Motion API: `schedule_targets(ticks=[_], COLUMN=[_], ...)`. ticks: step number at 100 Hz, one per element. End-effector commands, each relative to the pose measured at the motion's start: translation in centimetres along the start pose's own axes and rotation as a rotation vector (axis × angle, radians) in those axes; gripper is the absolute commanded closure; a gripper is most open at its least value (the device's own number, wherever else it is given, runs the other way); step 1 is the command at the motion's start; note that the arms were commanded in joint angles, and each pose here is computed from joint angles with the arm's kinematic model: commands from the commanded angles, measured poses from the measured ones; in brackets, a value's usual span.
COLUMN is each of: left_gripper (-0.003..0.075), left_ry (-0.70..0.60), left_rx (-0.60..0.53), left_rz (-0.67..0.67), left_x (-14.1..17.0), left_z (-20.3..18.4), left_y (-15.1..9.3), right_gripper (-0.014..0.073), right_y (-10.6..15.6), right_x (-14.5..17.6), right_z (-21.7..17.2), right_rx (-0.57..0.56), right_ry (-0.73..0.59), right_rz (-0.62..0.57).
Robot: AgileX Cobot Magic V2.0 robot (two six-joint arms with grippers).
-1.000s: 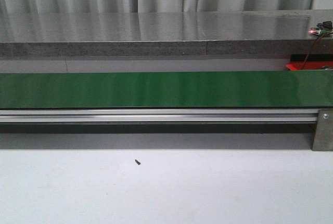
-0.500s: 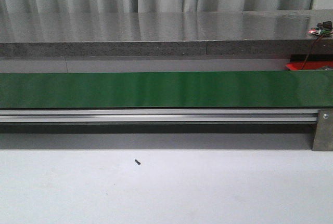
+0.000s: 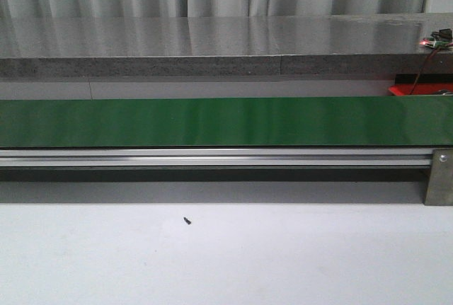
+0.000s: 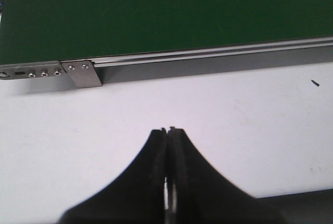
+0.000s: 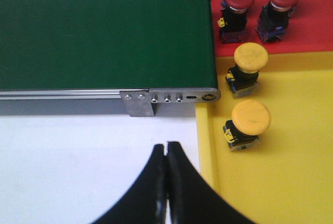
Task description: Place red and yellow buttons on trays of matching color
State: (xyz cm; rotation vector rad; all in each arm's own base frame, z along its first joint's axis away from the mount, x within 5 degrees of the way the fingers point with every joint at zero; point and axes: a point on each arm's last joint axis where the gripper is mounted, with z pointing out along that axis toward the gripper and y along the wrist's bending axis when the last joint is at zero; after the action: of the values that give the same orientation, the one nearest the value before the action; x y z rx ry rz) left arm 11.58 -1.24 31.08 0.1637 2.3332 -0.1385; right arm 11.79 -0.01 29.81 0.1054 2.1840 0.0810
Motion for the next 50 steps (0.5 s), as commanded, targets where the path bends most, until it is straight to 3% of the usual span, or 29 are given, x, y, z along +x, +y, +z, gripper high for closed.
schedule_targets(ticks=[1,50], left_gripper=[0.0740,0.0740], left_ry=[-0.078,-0.078], left_rx=[0.003,0.003], left_rz=[-0.009,-0.009], left_x=[-1.06,-1.06], left_z=[-0.57,-0.57], left_y=[-0.13,-0.13], right_gripper=[0.0654,0.0654], right_y=[0.06,0.12], right_x=[-1.43,-1.37], right_z=[-0.70,-0.69], right_rx=[0.001,-0.006], right_ry=[-0.129,-0.122], right_rz=[-0.011,-0.002])
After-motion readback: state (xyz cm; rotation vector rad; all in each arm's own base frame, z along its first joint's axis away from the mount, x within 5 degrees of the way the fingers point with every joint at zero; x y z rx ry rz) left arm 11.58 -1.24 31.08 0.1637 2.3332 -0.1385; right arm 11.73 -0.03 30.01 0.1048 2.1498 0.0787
